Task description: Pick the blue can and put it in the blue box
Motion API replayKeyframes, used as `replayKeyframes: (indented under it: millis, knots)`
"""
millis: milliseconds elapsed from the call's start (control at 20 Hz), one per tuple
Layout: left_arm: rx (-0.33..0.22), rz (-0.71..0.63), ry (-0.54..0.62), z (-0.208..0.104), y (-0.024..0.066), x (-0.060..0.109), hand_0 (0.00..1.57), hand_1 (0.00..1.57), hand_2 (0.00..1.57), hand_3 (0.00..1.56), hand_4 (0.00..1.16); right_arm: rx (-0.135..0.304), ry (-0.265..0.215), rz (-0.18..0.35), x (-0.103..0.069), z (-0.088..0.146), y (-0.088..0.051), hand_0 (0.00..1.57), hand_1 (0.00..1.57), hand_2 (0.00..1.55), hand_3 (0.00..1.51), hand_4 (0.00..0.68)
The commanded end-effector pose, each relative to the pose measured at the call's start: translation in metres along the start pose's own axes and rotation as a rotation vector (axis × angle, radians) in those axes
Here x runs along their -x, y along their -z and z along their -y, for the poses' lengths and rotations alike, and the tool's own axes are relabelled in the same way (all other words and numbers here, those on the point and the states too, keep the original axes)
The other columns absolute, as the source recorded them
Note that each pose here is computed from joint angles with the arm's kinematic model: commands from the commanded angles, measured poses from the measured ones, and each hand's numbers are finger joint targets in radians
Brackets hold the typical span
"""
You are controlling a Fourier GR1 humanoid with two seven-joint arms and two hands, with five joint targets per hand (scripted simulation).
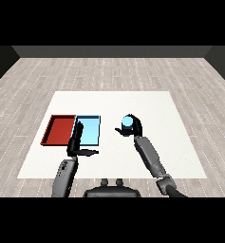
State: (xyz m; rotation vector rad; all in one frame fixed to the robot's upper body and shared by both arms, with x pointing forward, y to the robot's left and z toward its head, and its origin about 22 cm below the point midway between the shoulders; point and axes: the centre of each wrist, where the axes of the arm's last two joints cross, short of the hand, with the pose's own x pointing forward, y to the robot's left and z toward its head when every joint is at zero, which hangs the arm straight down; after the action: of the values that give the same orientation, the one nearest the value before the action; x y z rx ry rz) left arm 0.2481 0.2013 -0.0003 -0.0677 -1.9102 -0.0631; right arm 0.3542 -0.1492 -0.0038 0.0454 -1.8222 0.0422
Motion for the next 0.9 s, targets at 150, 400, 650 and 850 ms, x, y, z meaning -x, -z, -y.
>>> replayKeyframes:
  millis: [150,400,650,850]
  knots:
    - [0.025,0.003,-0.029,0.019,0.0022,0.004,0.00,0.00,0.00,0.00,0.00,-0.024,0.006,0.024,-0.020,0.013,-0.018,1.45,1.45,1.47,1.34,0.553]
    - [0.067,-0.018,-0.052,0.045,0.0340,0.003,0.00,0.00,0.00,0.00,0.00,-0.045,0.006,0.031,-0.034,0.008,-0.009,1.47,1.47,1.47,1.37,0.565]
    - [0.107,-0.015,-0.112,0.041,0.0279,-0.011,0.00,0.00,0.00,0.00,0.00,-0.048,0.000,0.038,-0.042,0.003,-0.001,1.45,1.45,1.47,1.38,0.550]
    - [0.120,-0.024,-0.110,0.064,0.0408,0.000,0.00,0.00,0.00,0.00,0.00,-0.083,0.005,0.069,-0.031,-0.014,-0.003,1.43,1.43,1.47,1.39,0.568]
